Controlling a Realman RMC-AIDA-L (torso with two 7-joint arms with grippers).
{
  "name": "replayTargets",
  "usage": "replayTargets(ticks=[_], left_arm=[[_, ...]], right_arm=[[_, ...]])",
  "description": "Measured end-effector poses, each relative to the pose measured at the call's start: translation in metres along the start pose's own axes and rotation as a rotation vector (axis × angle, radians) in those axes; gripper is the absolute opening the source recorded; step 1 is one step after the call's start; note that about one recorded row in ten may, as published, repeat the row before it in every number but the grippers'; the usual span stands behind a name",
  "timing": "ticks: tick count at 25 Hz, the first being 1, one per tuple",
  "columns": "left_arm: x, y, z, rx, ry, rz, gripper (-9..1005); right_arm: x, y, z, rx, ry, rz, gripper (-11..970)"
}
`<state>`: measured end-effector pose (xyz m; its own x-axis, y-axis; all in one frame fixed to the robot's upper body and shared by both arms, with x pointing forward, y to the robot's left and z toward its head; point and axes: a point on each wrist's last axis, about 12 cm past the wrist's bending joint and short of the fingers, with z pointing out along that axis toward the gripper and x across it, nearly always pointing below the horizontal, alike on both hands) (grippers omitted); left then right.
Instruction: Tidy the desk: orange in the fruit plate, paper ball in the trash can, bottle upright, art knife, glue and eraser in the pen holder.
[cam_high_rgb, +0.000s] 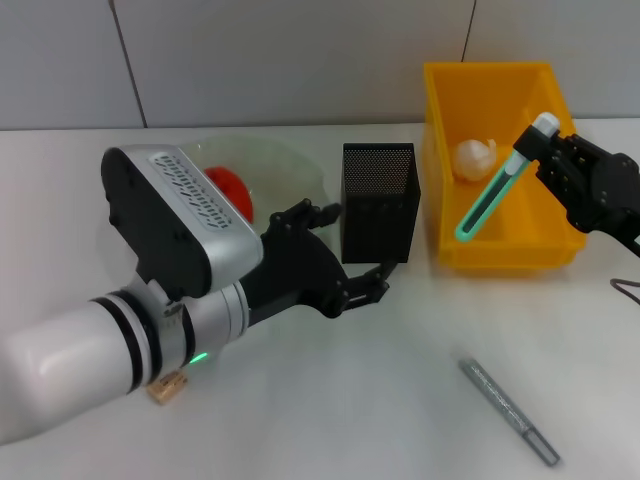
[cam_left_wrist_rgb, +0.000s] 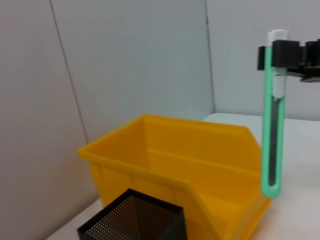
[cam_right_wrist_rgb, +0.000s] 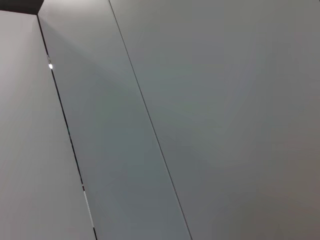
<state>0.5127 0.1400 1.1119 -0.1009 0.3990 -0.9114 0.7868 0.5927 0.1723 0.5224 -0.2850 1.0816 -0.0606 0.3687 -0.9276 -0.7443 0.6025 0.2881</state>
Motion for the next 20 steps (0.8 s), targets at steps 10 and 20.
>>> replayTargets(ticks=[10, 20], left_arm=[[-0.035, -0.004, -0.011, 0.141, -0.097, 0.038, 838], [-0.07, 0.037, -0.068, 0.392, -0.347, 0.033, 837]], right_arm=[[-0.001, -0.005, 0.002, 0.021, 0.022, -0.012, 165], [-0.001, -0.005, 0.003, 0.019, 0.023, -0.017, 165]])
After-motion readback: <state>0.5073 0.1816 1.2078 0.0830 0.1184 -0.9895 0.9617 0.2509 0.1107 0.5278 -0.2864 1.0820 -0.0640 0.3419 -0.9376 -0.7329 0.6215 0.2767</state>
